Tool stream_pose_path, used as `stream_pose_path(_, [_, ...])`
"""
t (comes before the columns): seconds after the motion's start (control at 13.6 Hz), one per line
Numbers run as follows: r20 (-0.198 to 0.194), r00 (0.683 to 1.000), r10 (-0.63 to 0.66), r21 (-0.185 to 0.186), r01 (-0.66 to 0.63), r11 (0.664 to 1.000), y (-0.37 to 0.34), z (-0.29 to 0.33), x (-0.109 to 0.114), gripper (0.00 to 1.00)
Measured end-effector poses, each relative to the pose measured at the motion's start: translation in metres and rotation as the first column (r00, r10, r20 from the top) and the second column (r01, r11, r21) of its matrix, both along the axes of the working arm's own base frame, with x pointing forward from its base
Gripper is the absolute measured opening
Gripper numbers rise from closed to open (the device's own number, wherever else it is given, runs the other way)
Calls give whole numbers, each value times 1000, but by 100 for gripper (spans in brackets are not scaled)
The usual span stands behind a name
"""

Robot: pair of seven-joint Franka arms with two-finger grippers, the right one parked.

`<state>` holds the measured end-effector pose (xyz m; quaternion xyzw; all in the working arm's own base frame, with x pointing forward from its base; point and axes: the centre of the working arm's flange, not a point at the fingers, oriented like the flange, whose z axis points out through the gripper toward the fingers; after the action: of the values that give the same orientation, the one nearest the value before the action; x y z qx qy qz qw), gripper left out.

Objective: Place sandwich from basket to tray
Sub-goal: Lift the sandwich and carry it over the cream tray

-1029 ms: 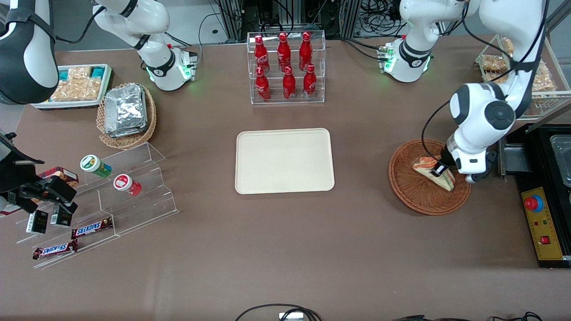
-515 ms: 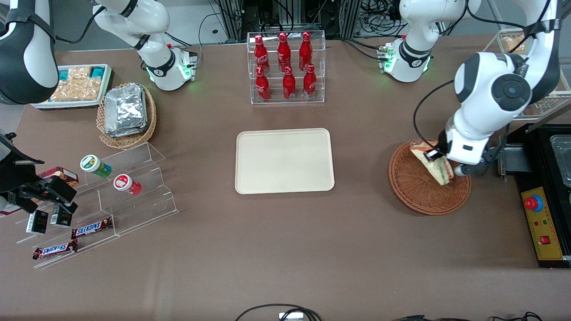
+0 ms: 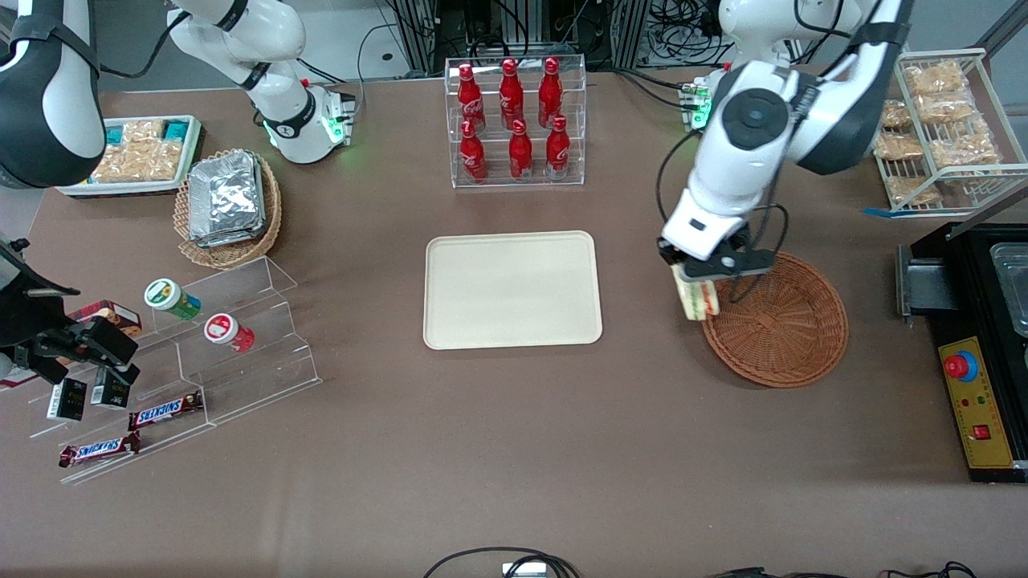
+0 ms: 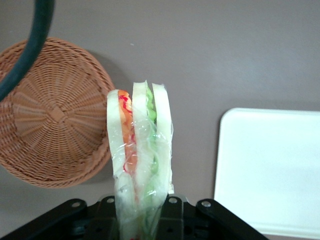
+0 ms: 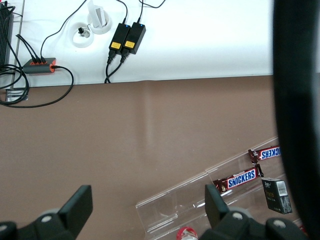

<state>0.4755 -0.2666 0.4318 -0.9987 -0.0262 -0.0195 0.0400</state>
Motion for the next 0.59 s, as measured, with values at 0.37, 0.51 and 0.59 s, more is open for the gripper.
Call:
stream_pose_path(0.37, [-3, 987, -161, 42, 161, 986, -58, -15, -25, 20])
stream_pose_path(0.51, [-15, 977, -212, 35, 212, 977, -81, -26, -23, 20])
stream_pose_path(0.59, [-18, 976, -219, 31, 220, 975, -94, -32, -23, 20])
